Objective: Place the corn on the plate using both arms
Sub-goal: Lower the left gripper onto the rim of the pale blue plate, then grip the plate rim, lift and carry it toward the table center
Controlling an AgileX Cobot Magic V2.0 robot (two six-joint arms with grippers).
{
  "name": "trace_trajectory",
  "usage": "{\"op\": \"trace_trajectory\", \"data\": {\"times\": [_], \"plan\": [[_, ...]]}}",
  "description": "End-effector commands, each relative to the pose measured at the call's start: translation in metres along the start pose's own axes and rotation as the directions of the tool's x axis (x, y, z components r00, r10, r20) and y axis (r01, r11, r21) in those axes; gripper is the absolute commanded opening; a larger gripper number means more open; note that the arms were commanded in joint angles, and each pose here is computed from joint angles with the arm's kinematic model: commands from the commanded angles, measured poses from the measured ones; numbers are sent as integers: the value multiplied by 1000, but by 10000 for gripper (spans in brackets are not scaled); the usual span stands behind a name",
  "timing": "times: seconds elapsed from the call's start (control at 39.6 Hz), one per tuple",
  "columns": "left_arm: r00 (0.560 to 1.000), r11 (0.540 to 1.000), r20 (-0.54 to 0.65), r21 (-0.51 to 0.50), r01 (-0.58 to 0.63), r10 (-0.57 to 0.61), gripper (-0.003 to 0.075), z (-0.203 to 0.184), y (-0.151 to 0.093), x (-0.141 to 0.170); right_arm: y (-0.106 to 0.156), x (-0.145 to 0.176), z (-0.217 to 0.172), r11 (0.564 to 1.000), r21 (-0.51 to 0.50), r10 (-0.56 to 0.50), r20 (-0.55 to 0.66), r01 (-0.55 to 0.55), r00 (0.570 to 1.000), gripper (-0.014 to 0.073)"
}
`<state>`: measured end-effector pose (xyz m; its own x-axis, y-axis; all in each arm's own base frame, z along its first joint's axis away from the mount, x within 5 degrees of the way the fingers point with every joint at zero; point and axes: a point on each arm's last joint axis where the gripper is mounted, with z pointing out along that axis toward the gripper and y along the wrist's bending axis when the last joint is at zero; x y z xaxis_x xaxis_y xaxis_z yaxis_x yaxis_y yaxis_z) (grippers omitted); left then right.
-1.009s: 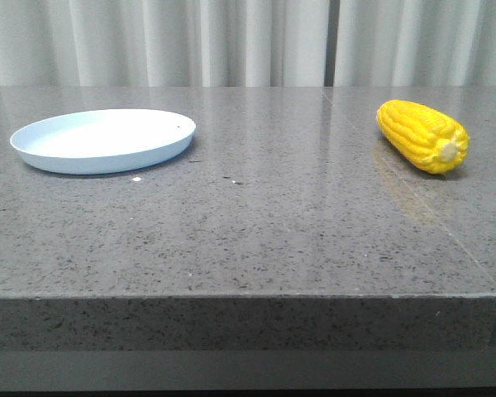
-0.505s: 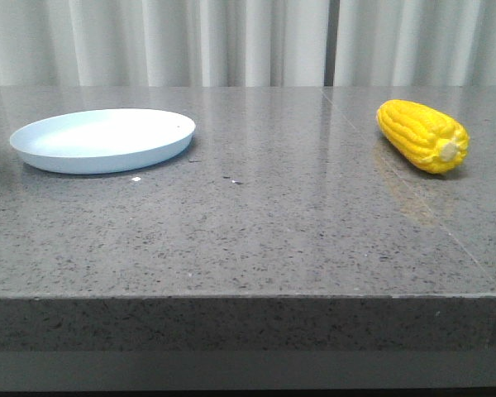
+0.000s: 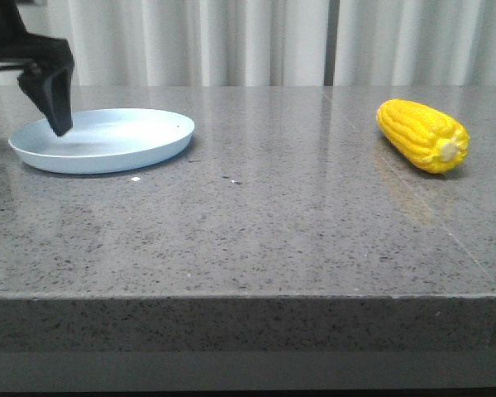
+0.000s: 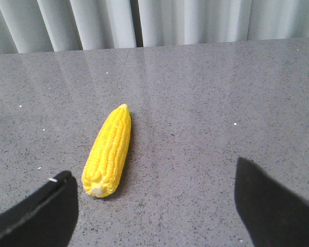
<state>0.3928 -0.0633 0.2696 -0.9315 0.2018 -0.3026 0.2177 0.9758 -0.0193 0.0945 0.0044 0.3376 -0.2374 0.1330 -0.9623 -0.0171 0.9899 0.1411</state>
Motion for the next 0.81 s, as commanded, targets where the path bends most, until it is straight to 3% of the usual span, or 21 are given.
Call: {"op": "trace_trajectory", "data": {"times": [0.0,0.48,0.66,0.78], "plan": [[997,1000,80,4,-1,1,580,-21,-3,-8,1,-17,-4,1000,3,-3,104,3,995,641],[997,1000,82,4,0,0,-14,-16,-3,-9,1,-17,-4,1000,3,-3,104,3,995,641],[996,1000,87,10,2,-3,-20,-16,-3,-10,1,-17,-4,1000,3,-3,104,3,995,641],[988,995,144,96,37,-50,-20,-32,-11,-16,1,-17,-4,1000,3,-3,104,3,995,641]]}}
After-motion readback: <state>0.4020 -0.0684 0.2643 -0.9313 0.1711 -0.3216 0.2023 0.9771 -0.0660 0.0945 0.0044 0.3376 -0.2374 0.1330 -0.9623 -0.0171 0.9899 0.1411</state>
